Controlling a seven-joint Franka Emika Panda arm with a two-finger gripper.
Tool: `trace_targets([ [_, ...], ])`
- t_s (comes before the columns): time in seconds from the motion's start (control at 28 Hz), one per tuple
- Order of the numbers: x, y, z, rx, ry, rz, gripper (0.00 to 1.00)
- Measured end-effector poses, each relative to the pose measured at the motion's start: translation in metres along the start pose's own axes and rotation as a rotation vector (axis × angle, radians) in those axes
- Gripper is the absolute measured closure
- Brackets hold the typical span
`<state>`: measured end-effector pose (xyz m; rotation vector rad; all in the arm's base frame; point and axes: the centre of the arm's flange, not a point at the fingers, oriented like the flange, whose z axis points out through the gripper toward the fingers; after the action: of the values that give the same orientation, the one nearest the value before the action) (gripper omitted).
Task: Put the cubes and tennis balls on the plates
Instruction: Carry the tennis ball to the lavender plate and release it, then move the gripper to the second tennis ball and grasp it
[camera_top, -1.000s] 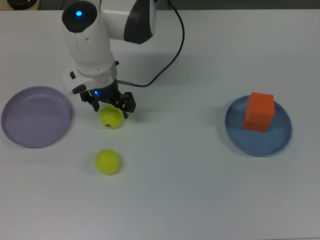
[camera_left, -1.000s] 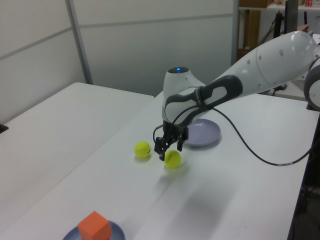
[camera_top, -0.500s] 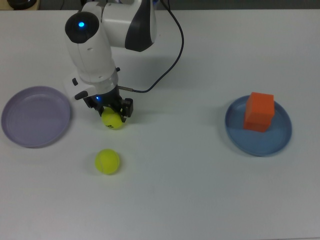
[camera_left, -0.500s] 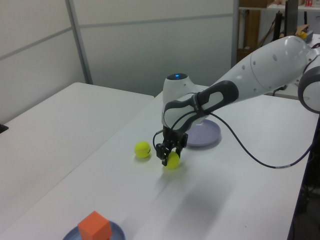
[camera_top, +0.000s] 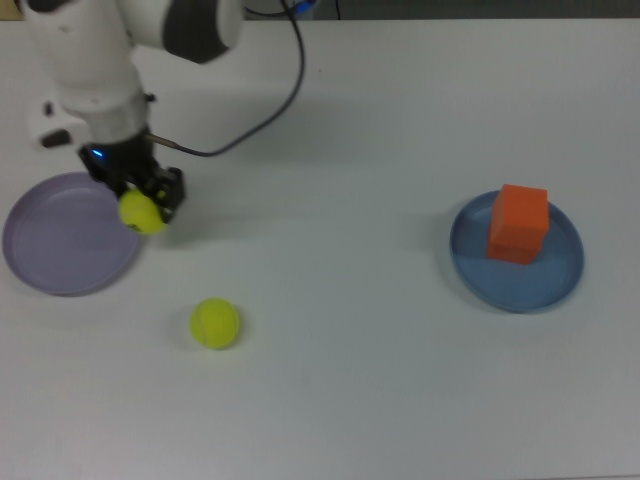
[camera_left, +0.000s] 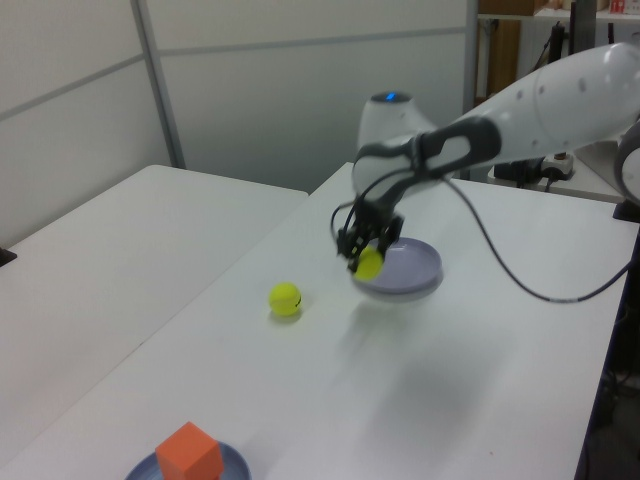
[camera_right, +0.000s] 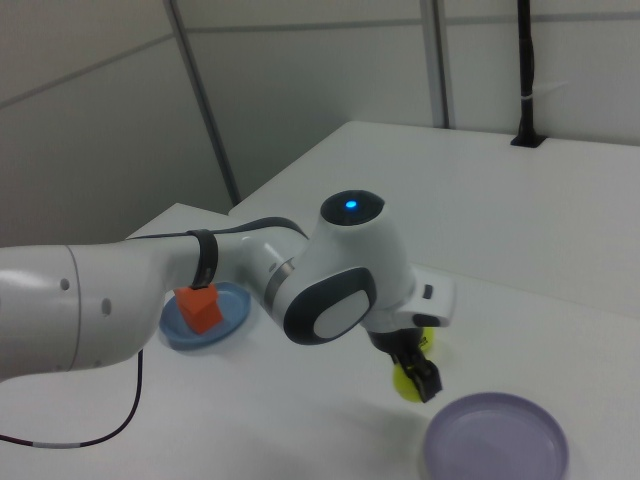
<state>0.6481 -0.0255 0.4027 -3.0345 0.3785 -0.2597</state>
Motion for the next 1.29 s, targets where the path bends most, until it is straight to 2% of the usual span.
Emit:
trace_targets([
  [0.14, 0.009, 0.032, -0.009, -0.006, 0.014, 0.03, 0.3],
  [0.29, 0.013, 0.053, 0.005, 0.001, -0.003, 0.044, 0.3],
  [0.46, 0.014, 0.064, 0.028, -0.017, -0.033, 0.055, 0.3],
  [0.64, 0.016, 0.066, 0.033, -0.013, -0.036, 0.053, 0.3],
  [0.71, 0.018, 0.067, 0.031, -0.001, -0.031, 0.054, 0.25],
  [0.79, 0.021, 0.068, 0.027, 0.016, -0.02, 0.055, 0.13],
  [0.93, 0.029, 0.063, 0.009, 0.037, 0.009, 0.049, 0.0],
  [1.14, 0.043, 0.029, -0.029, 0.099, 0.057, 0.019, 0.0],
  [1.29, 0.043, -0.014, -0.038, 0.148, 0.071, -0.028, 0.0],
])
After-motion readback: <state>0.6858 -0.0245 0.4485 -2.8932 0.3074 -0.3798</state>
